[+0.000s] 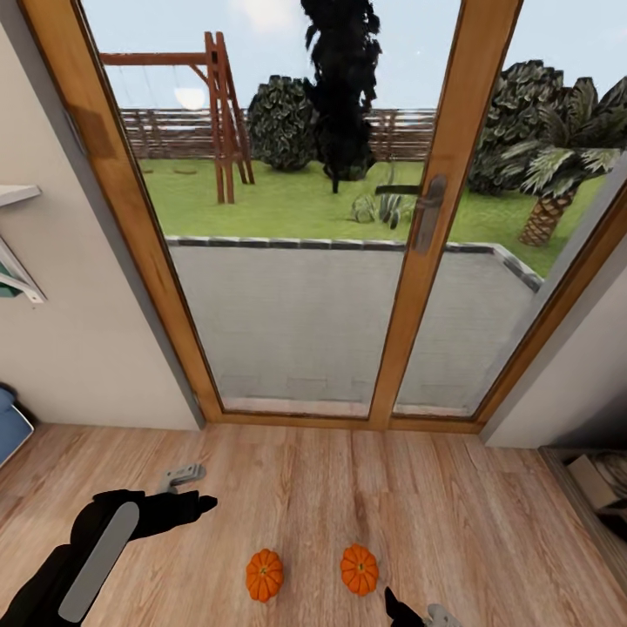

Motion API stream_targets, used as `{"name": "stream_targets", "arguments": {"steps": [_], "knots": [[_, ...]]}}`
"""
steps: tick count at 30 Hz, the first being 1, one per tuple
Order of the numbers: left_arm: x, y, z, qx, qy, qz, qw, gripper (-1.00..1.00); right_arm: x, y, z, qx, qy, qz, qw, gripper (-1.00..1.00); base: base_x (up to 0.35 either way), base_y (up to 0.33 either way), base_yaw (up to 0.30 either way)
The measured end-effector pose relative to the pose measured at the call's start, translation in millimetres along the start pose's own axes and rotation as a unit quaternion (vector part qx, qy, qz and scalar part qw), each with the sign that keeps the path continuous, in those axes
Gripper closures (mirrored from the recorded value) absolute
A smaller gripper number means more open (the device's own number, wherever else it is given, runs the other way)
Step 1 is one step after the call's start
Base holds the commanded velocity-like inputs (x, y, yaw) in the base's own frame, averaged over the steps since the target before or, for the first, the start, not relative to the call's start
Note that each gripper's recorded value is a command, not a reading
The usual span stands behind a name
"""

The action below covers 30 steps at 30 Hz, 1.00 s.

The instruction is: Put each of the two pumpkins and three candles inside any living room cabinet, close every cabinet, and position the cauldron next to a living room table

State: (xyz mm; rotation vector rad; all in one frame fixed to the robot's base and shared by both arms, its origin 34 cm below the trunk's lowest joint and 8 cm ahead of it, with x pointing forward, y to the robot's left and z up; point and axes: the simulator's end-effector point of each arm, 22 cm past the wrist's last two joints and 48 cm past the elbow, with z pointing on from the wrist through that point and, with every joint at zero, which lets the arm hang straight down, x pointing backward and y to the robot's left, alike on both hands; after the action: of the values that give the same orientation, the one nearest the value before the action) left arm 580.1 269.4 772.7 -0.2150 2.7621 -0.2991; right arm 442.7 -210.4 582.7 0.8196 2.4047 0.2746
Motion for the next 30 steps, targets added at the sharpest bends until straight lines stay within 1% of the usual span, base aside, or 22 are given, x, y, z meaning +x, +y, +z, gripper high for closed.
{"name": "stream_targets", "arguments": {"steps": [23,27,30], "knots": [[7,1,28.8,0.003,0.001,0.003,1.0,-1.0,11,-7,25.6,-0.001,-0.001,0.0,1.0,-1.0,0.0,0.0,0.0],[14,-7,36.5,0.008,0.008,0.015,0.9998,-1.0,13,-8,30.3,-0.002,-0.001,0.0,1.0,-1.0,0.0,0.0,0.0],[18,-11,41.8,0.011,0.011,0.02,0.9997,-1.0,15,-9,33.8,-0.002,-0.001,0.0,1.0,-1.0,0.0,0.0,0.0]]}}
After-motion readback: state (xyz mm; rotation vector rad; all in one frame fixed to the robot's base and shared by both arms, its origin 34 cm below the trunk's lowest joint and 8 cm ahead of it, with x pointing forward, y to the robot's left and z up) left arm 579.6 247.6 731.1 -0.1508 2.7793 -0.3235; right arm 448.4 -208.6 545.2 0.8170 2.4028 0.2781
